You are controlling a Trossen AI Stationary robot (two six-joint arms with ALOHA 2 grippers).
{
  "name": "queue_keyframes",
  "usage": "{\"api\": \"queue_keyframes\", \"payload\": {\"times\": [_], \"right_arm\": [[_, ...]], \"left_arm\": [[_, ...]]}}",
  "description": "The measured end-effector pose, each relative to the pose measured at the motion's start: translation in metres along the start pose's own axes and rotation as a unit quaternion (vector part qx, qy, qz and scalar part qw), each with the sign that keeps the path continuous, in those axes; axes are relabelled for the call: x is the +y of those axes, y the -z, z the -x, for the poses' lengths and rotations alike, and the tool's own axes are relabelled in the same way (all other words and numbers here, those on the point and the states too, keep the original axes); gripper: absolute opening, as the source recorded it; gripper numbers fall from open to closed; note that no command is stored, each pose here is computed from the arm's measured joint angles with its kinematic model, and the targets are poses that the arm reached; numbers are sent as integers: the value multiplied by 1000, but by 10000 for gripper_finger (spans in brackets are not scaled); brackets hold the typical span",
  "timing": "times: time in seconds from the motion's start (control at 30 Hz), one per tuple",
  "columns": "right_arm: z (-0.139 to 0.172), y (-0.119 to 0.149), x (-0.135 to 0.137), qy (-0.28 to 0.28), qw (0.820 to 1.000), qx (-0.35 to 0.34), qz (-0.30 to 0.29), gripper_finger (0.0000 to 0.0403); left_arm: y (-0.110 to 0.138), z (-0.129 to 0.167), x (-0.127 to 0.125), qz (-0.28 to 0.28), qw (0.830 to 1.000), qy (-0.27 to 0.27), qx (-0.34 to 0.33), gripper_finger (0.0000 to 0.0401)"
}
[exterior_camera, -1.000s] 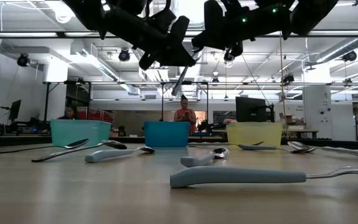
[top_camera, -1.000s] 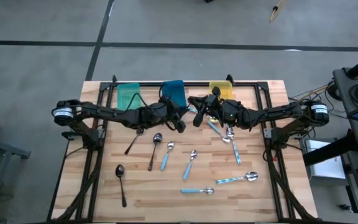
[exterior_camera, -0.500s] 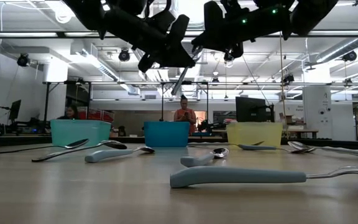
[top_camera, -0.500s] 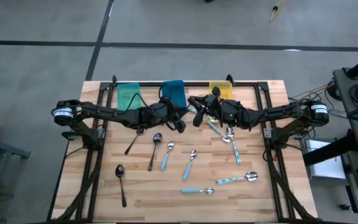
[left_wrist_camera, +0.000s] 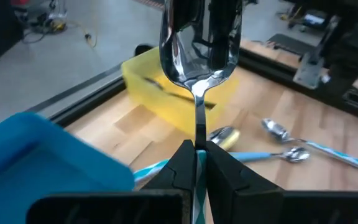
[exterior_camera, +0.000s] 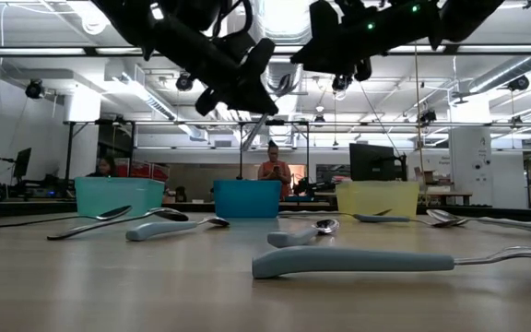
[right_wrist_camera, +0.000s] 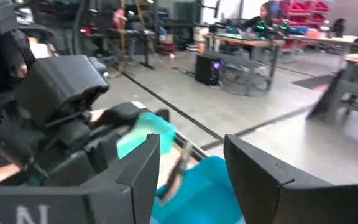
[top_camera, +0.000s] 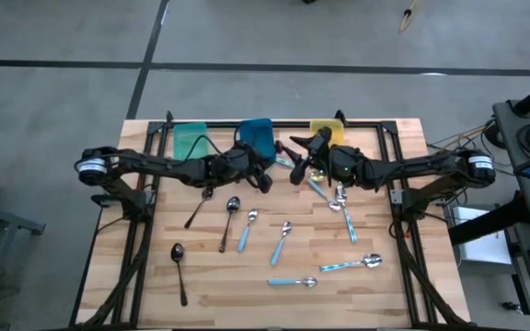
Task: Sort silverware by color (type)
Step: Put the white-blue spoon into the blue bin
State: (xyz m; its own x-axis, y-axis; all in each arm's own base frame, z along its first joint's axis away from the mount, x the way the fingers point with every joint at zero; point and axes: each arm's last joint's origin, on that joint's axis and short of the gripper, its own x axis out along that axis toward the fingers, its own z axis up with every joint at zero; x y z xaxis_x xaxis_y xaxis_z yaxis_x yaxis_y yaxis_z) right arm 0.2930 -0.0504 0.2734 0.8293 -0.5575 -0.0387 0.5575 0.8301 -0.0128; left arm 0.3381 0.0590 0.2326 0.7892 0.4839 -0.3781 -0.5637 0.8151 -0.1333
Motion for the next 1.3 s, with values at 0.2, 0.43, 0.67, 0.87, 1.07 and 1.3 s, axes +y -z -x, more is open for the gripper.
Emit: {"api": "queue_keyframes", "payload": {"times": [0.2,0.43,0.67,0.87,1.07,1.3], "right_arm": [[13,-7,-8,19,999,30,11,175],[32,-14,-17,18,997,68,30,173],[50,-16,-26,20,992,113,42,172],[60,-13,-31,23,987,151,45,171],[64,-5,-33,24,979,192,64,174],[69,-2,-35,27,973,217,70,172]], "left_arm": [[-12,3,30,29,998,-30,43,2],[-46,-2,77,59,980,-125,146,2],[-80,-19,110,106,970,-102,191,2],[-85,-45,121,140,955,-92,245,2],[-85,-78,120,138,943,-92,287,2],[-79,-100,120,138,928,-109,327,2]]}}
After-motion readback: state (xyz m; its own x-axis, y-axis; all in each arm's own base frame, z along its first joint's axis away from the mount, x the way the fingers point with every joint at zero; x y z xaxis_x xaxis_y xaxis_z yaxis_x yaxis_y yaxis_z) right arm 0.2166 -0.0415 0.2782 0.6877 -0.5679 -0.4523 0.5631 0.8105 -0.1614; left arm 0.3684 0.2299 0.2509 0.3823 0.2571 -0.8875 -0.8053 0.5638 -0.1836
